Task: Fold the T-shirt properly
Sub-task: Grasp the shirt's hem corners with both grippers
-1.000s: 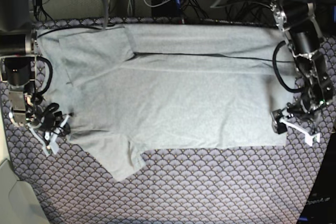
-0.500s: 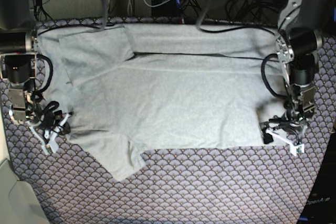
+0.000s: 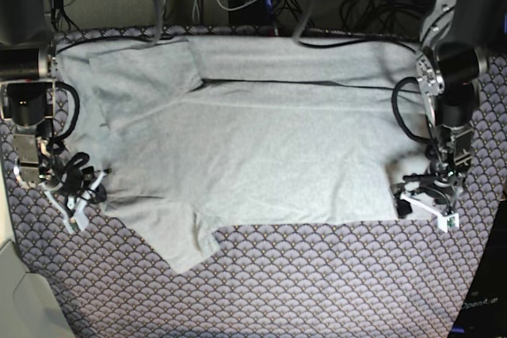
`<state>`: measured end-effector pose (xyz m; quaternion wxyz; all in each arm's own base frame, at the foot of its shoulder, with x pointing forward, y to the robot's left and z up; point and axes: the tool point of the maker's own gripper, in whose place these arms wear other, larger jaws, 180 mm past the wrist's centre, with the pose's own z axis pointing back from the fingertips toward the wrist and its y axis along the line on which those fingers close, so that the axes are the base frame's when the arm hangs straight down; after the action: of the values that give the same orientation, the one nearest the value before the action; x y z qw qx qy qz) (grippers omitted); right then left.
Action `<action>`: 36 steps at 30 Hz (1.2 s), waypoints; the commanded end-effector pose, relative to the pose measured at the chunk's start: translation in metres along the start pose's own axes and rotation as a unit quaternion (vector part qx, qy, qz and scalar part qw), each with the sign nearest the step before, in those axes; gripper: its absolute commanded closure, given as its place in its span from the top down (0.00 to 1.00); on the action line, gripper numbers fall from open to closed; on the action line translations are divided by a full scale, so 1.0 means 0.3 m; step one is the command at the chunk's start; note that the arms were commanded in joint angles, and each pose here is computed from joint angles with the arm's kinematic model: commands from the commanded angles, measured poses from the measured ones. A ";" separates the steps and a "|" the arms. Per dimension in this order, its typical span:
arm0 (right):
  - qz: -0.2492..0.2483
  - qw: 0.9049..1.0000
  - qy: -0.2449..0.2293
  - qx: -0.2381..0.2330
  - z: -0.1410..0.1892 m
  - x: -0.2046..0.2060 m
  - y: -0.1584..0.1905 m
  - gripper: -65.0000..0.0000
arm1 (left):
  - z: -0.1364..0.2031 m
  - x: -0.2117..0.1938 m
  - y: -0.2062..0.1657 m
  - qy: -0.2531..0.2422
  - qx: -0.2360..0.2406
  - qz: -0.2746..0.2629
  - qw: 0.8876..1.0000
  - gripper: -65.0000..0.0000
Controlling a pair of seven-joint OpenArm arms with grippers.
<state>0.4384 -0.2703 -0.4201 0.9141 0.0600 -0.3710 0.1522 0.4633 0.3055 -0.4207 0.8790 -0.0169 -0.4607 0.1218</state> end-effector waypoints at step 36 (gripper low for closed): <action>0.007 1.000 -0.019 -0.012 0.024 0.066 -0.044 0.00 | 0.005 -0.027 0.006 0.022 -0.003 0.001 1.000 0.03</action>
<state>0.4384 -0.2709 -0.4199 0.9142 0.0594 -0.3709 0.1523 0.4567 0.3048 -0.4270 0.8811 -0.0231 -0.4548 0.1276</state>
